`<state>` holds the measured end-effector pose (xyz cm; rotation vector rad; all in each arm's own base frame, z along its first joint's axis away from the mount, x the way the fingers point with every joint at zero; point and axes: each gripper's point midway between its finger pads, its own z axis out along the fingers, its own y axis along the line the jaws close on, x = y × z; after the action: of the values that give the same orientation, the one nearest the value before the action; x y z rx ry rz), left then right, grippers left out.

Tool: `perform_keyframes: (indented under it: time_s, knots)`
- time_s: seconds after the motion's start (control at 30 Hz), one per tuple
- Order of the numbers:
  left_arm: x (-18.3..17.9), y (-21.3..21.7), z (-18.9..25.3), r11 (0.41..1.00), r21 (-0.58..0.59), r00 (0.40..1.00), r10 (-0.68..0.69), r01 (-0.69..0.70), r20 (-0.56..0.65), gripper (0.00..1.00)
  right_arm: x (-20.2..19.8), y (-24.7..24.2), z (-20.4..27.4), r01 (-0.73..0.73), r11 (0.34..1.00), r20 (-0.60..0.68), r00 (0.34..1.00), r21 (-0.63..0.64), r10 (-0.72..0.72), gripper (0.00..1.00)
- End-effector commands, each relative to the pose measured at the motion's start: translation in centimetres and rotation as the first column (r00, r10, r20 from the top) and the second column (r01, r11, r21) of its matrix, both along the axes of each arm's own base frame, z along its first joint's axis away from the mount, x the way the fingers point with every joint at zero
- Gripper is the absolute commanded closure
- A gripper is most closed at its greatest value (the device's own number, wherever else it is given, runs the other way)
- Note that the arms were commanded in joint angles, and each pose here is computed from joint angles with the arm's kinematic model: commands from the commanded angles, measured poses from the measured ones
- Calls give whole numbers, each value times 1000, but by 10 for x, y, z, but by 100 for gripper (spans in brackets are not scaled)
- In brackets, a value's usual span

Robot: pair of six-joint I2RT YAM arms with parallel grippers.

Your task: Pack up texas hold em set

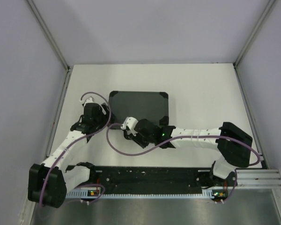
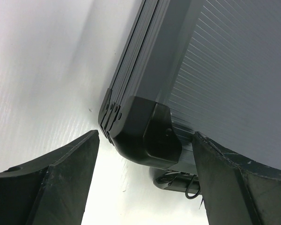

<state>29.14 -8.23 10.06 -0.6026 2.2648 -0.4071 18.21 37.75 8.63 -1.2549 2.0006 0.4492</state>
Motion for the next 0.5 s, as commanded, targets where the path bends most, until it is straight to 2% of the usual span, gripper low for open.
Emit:
perform_keyframes:
  time_s: [0.0, 0.2, 0.3, 0.47]
  knots:
    - [-27, 11, -38, 999, 39, 990, 30, -25, -140, 16, 6, 23, 17, -27, 998, 63, 998, 52, 23, 63]
    - [-29, 13, -42, 999, 40, 988, 43, -37, -146, 16, 5, 26, 2, -46, 999, 65, 997, 11, 45, 59]
    - [-30, 13, -43, 999, 39, 988, 39, -33, -151, 16, 7, 27, -3, -60, 998, 117, 991, -30, 63, 54]
    - [-32, 19, -46, 997, 59, 988, 47, -39, -150, 16, 7, 29, -15, -84, 991, 156, 983, -102, 100, 54]
